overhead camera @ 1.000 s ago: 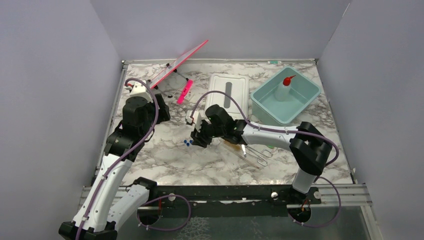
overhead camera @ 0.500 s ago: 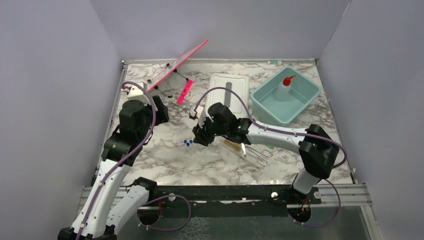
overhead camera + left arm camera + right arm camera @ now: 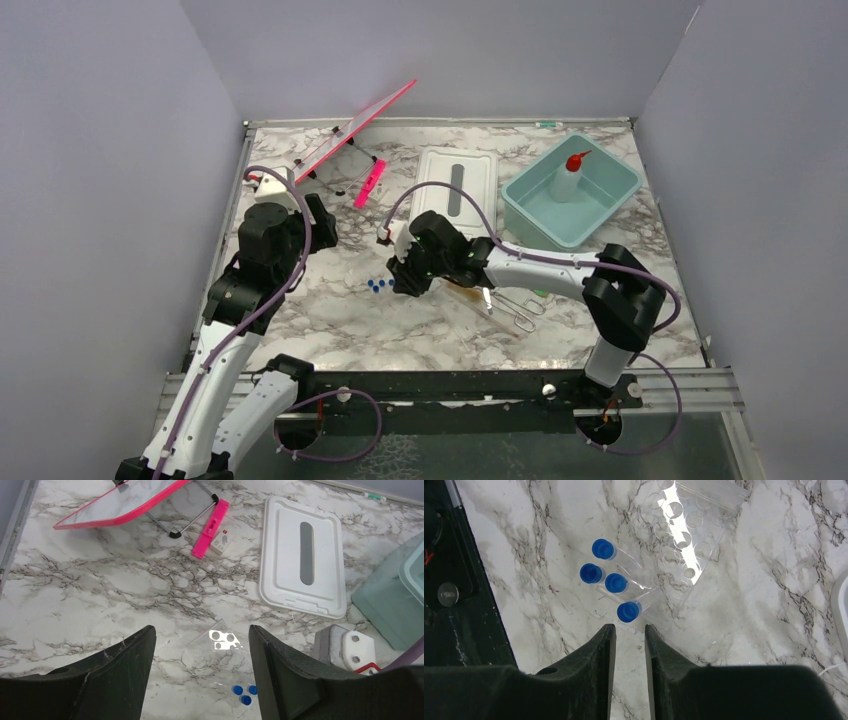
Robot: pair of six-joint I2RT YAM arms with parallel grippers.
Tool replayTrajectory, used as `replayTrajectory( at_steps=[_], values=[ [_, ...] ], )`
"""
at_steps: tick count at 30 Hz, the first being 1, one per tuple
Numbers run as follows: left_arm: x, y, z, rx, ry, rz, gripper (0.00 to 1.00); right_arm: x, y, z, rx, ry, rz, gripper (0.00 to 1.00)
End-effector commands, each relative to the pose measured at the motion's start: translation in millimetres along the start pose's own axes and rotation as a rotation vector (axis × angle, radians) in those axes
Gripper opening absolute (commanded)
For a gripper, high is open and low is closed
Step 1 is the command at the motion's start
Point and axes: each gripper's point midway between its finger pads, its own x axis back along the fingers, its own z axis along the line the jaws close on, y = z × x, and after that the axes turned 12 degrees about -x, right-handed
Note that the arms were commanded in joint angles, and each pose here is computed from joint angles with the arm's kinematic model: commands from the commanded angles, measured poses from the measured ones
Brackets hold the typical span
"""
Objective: Organize the chemistry lab equipment
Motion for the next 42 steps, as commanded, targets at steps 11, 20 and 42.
replayTrajectory(
  at_steps=[11,20,42],
  values=[
    [1,2,-1,0.0,-0.007,-0.02,0.71,-11,21,-3,-0.011,-0.029,-0.035,0.27],
    [0,1,-1,-0.001,-0.007,-0.015,0.71,-15,23,-5,-0.02,-0.039,-0.036,0.21],
    [2,2,0,-0.006,-0.005,-0.021,0.71,-12,29,2,0.011,-0.005,-0.035,0.27]
  ],
)
